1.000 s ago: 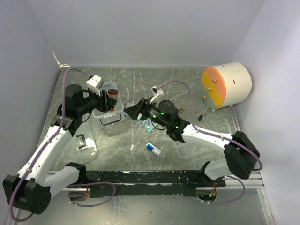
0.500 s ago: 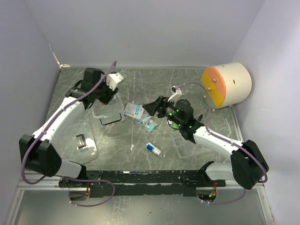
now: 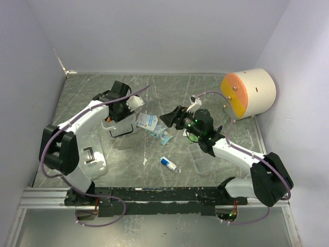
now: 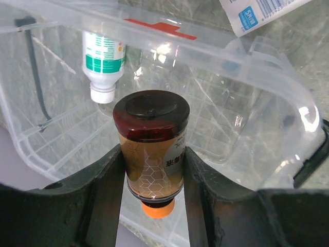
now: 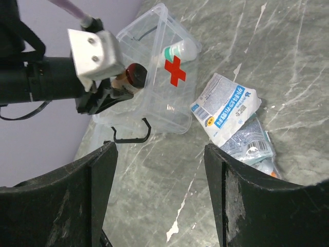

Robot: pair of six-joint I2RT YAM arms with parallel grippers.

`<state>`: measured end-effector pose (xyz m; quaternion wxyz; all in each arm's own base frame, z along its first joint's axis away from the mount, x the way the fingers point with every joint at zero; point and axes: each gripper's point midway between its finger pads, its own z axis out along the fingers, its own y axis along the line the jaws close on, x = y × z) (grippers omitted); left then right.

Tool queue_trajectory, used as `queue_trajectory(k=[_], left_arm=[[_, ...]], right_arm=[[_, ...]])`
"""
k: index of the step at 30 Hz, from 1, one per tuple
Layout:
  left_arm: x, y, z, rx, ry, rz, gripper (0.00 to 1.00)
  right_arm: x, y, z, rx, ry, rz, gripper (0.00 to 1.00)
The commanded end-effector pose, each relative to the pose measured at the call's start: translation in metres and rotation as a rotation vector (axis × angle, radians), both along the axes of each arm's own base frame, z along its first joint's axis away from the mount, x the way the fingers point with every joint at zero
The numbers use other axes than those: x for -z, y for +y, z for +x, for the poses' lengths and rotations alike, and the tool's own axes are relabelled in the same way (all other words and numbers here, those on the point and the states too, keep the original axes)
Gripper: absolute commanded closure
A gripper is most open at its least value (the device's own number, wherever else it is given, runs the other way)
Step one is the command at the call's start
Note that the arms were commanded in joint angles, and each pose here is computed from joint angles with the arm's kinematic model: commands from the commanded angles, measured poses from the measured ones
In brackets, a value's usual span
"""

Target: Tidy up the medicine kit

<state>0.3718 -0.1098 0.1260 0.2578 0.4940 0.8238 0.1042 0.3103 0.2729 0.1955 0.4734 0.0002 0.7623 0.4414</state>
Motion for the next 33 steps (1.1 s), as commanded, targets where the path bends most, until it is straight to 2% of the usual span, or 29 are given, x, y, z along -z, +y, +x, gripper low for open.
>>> queue_trajectory(k=[1, 5, 13, 20, 27, 33], left_arm=[[0.001, 0.0, 0.02, 0.05, -0.032, 0.09, 0.57], [0.011, -0.004, 0.036, 0.081, -0.051, 0.1, 0.57], [0.021, -0.003, 0.061, 0.086, -0.01, 0.027, 0.57], [0.038, 0.009, 0.068, 0.078, 0.052, 0.056, 0.56], [0.042, -0.003, 0.075, 0.121, 0.054, 0.001, 0.51], [0.056, 0.0, 0.079, 0.103, 0.044, 0.025, 0.47]], right_arm=[[0.005, -0.004, 0.004, 0.013, 0.006, 0.0, 0.32], [0.003, -0.007, 0.007, 0.024, 0.001, -0.006, 0.32], [-0.002, -0.015, 0.01, 0.046, -0.015, -0.022, 0.32], [-0.001, -0.016, 0.009, 0.049, -0.01, -0.016, 0.32], [-0.001, -0.015, 0.009, 0.047, -0.005, -0.009, 0.32], [-0.005, -0.013, 0.007, 0.03, -0.021, -0.009, 0.32]])
